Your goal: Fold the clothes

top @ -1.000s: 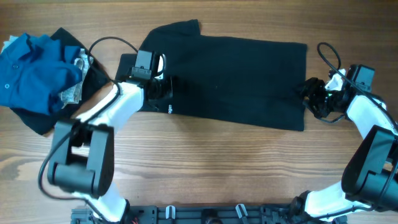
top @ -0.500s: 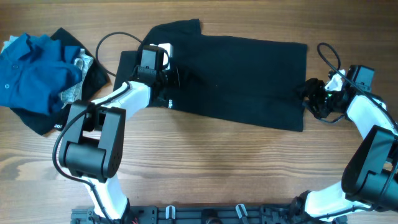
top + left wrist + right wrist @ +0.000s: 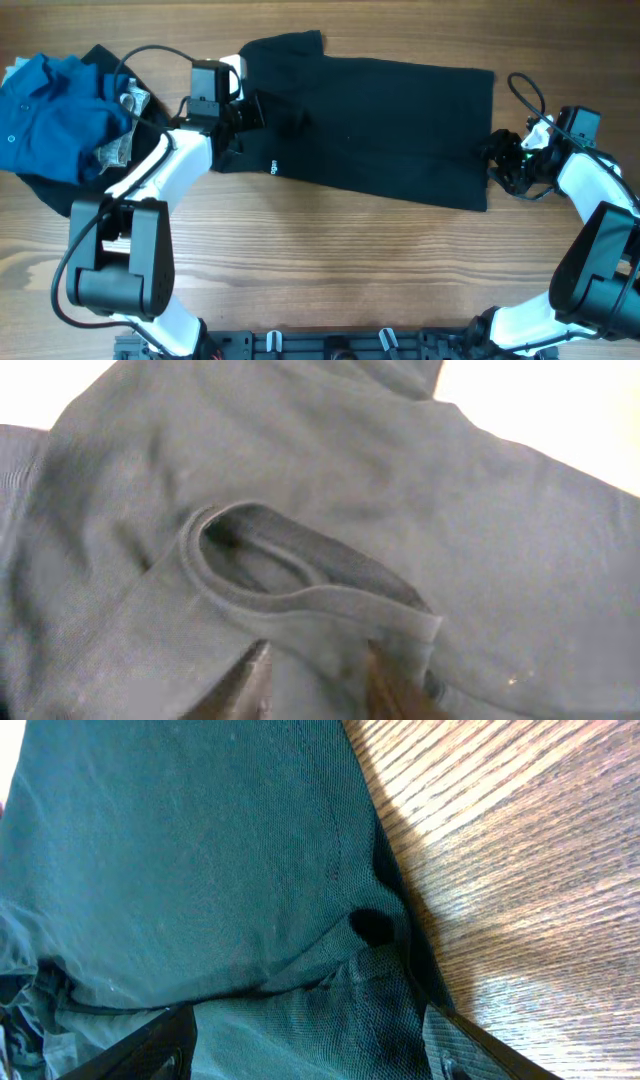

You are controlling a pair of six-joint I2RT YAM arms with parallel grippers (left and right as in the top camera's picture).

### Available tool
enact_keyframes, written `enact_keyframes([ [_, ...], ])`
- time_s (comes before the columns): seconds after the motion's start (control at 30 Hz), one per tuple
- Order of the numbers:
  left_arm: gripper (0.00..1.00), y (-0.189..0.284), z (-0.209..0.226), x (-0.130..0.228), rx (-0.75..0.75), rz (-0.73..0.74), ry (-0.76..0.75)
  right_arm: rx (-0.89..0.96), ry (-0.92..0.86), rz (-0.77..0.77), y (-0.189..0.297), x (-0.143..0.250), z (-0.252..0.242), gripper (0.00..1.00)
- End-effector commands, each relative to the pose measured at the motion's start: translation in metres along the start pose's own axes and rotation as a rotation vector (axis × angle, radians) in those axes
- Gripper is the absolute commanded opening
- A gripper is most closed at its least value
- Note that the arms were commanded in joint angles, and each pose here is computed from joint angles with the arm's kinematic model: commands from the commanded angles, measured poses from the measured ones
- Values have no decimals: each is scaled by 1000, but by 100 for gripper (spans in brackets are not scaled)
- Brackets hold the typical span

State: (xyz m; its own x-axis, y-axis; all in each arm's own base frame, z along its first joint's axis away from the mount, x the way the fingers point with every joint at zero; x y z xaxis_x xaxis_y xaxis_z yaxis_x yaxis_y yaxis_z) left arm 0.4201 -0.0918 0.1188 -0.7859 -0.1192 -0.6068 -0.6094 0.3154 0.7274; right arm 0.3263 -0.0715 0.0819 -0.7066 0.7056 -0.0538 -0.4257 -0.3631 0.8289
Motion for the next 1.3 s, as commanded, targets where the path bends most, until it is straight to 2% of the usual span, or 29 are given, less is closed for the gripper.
enact_keyframes([
  [0.0,46,-11,19,5,-138,1,4,-1,40,-32,7,-5,6,74],
  [0.03,21,-13,27,3,-172,-12,12,-1,39,-32,7,-5,6,74],
  [0.07,4,-14,33,2,-180,-17,29,-1,37,-32,7,-5,6,74],
  [0.2,4,-24,48,8,-190,3,57,-1,38,-33,7,-5,6,74],
  [0.4,4,-50,46,9,-105,-31,46,15,39,-43,7,-7,4,74],
  [0.47,4,-54,36,-2,-12,-92,27,14,39,-44,7,-7,5,74],
  [0.6,4,-53,23,-17,59,-175,62,14,38,-44,7,-7,5,73],
  [0.7,4,-49,2,-28,174,-217,62,14,38,-43,7,-7,5,73],
  [0.73,4,-47,7,-26,151,-196,68,14,40,-42,7,-7,5,74],
  [0.87,17,-33,32,-13,76,-90,92,42,78,-29,7,-4,1,75],
  [1.0,25,11,69,-3,-27,24,137,155,15,-17,8,2,-14,76],
  [1.13,31,58,99,12,-115,124,203,263,-66,-7,11,9,-28,84],
  [1.27,47,47,107,40,-125,242,205,303,-92,43,13,20,-34,90],
])
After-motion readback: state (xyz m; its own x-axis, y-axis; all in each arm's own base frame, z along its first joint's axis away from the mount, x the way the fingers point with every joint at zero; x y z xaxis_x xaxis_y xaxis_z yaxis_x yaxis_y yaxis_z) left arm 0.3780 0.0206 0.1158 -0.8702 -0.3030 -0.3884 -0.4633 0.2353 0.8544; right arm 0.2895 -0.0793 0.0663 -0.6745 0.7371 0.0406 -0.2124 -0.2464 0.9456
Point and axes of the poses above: each gripper's point midway between its finger pads, its own y axis back along the fingers, its own z axis along the line the jaws close on, x = y × z, the point moved 6 cm from there along y, back along the fingers, and after that the axes turned 6 degrees about -y, right-handed, at the moved point
